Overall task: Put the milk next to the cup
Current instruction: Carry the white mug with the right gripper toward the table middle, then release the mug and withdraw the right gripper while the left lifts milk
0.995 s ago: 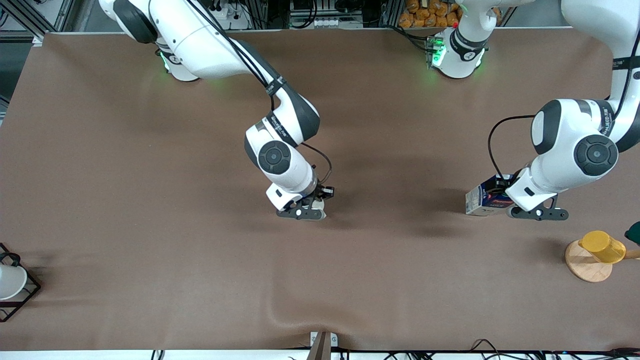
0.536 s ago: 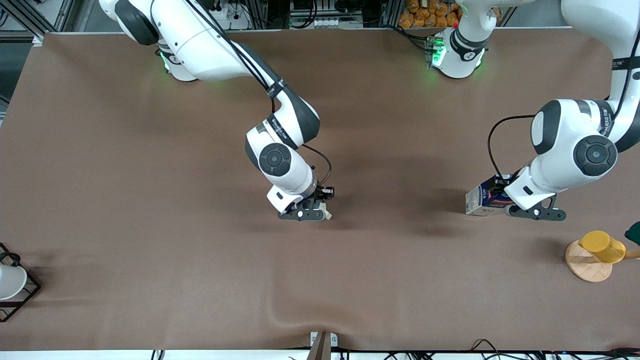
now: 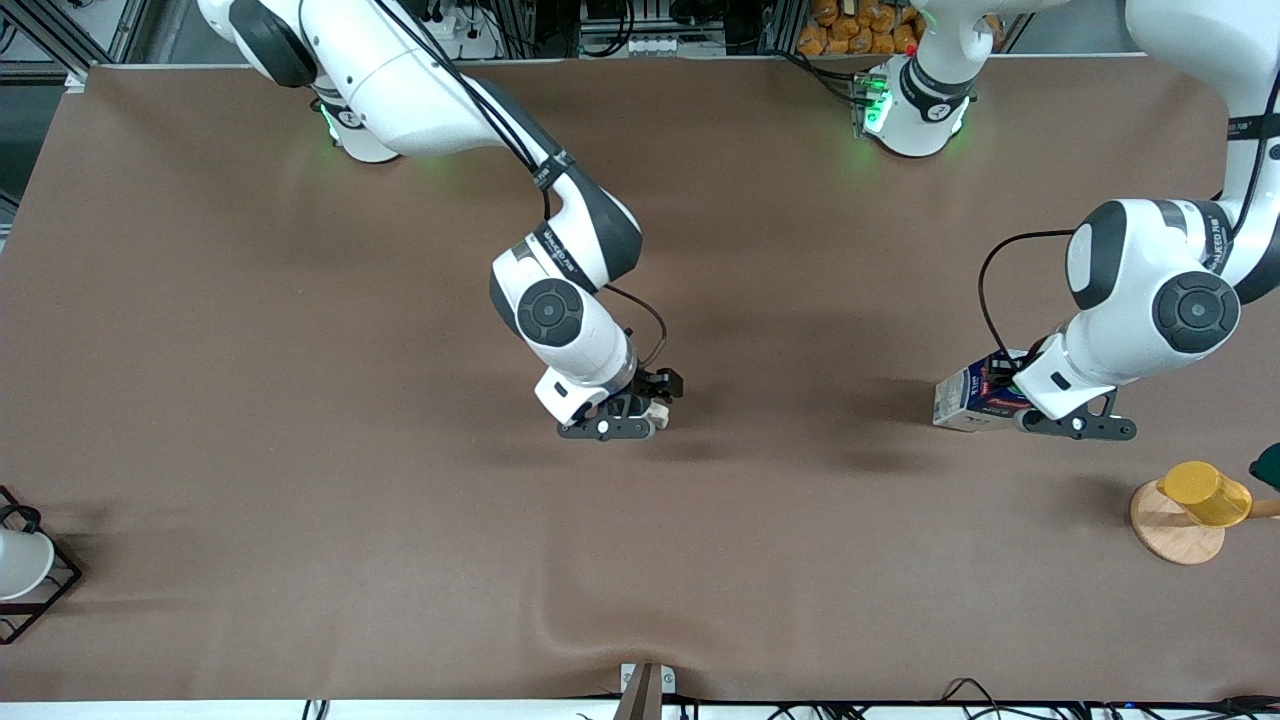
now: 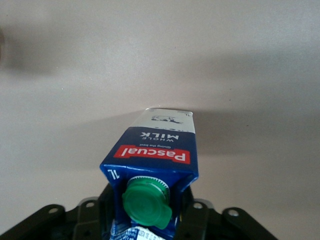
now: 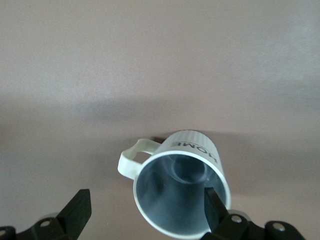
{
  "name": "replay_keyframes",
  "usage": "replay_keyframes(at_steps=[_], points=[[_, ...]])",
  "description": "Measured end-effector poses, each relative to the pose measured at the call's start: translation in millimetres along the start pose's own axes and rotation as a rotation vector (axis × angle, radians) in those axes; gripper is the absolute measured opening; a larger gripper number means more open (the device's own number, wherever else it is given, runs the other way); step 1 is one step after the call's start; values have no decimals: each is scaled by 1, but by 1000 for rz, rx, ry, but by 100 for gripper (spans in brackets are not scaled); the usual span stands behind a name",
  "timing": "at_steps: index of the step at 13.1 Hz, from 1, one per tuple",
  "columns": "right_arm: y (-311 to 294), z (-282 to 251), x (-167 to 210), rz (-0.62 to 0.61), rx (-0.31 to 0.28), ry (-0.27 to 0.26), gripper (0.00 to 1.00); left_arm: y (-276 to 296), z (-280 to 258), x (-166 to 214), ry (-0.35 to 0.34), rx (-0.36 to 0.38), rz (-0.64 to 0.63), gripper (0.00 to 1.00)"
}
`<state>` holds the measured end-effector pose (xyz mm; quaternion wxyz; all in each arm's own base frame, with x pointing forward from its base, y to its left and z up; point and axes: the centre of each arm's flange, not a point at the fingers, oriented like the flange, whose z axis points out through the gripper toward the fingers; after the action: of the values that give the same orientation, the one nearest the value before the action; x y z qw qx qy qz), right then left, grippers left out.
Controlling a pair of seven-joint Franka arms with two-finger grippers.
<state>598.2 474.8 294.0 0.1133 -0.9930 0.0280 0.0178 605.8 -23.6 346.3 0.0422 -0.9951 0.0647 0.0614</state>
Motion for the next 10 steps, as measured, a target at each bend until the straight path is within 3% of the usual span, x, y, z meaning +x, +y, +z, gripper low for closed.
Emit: replay_keyframes(at_steps=[3,6,10], points=[[29,-52,17,40,-38,-44,100,3,-4,0,2,0,5,43],[100,-111,48,-6,-61,-100,100,22,-25,3,27,-2,25,42],[207,-151,64,-50,-60,-128,100,104,-69,0,31,-18,-9,42]])
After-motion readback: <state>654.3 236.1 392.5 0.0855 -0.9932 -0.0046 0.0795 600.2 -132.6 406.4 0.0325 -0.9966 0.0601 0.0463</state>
